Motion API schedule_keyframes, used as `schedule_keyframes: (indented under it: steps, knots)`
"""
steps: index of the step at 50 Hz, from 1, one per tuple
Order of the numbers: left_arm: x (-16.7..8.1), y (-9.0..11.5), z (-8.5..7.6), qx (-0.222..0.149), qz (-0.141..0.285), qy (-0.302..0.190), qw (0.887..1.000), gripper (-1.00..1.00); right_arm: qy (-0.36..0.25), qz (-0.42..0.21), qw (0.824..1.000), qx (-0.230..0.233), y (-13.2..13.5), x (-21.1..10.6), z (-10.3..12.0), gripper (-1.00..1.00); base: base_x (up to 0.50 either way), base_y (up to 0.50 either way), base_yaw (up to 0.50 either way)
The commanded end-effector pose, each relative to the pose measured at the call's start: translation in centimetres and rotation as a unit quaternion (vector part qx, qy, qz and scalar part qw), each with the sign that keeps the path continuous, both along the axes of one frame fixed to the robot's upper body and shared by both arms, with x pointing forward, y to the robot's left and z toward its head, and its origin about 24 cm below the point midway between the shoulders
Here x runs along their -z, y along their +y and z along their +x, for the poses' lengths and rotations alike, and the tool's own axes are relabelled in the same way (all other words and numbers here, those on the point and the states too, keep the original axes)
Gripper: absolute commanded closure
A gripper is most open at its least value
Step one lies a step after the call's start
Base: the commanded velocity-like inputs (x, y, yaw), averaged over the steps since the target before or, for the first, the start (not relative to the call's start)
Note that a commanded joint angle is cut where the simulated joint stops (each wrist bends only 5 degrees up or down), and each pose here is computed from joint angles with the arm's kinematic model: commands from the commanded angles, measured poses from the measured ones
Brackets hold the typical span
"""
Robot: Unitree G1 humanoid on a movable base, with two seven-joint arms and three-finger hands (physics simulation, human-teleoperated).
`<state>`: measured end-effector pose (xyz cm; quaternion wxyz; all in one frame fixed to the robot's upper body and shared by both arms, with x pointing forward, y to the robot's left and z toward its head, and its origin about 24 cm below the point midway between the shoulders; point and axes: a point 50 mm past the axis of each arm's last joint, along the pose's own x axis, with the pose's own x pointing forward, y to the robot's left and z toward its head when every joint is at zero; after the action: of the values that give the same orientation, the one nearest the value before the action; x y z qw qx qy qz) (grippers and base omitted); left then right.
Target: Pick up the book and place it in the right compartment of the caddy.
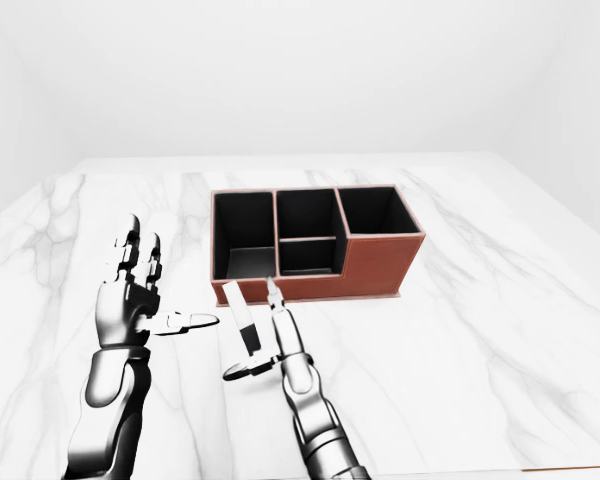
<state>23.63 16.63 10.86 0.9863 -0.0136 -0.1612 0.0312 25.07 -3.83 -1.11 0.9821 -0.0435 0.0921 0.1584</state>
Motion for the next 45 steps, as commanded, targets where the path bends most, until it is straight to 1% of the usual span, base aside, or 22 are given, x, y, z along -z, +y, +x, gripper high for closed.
schedule_keyframes:
  steps: [1, 13, 23, 24, 25, 45]
  knots:
    - [0.9, -0.2, 0.2, 0.008, 0.001, 0.017, 1.000, -1.00, 0.044, -0.028, 0.999, -0.007, 0.6, 1.9, 0.4, -1.00, 0.00, 0.00, 0.00]
    - [1.0, -0.2, 0.3, 0.008, 0.001, 0.017, 1.000, -1.00, 0.072, -0.048, 0.996, -0.007, 0.8, 2.9, 1.1, -1.00, 0.00, 0.00, 0.00]
    - [1.0, -0.2, 0.3, 0.008, 0.001, 0.018, 1.000, -1.00, 0.090, -0.056, 0.994, -0.014, 1.1, 3.4, 1.2, -1.00, 0.00, 0.00, 0.00]
    - [1.0, -0.2, 0.3, 0.008, 0.001, 0.018, 1.000, -1.00, 0.090, -0.055, 0.994, -0.015, 1.1, 3.4, 1.2, 0.41, 0.00, 0.00, 0.00]
    - [1.0, -0.2, 0.3, 0.008, 0.001, 0.017, 1.000, -1.00, 0.089, -0.055, 0.994, -0.015, 1.2, 3.4, 1.2, 1.00, 0.00, 0.00, 0.00]
    - [0.9, -0.2, 0.3, 0.009, 0.002, 0.017, 1.000, -1.00, 0.088, -0.057, 0.994, -0.009, 0.9, 3.4, 1.2, 1.00, 0.00, 0.00, 0.00]
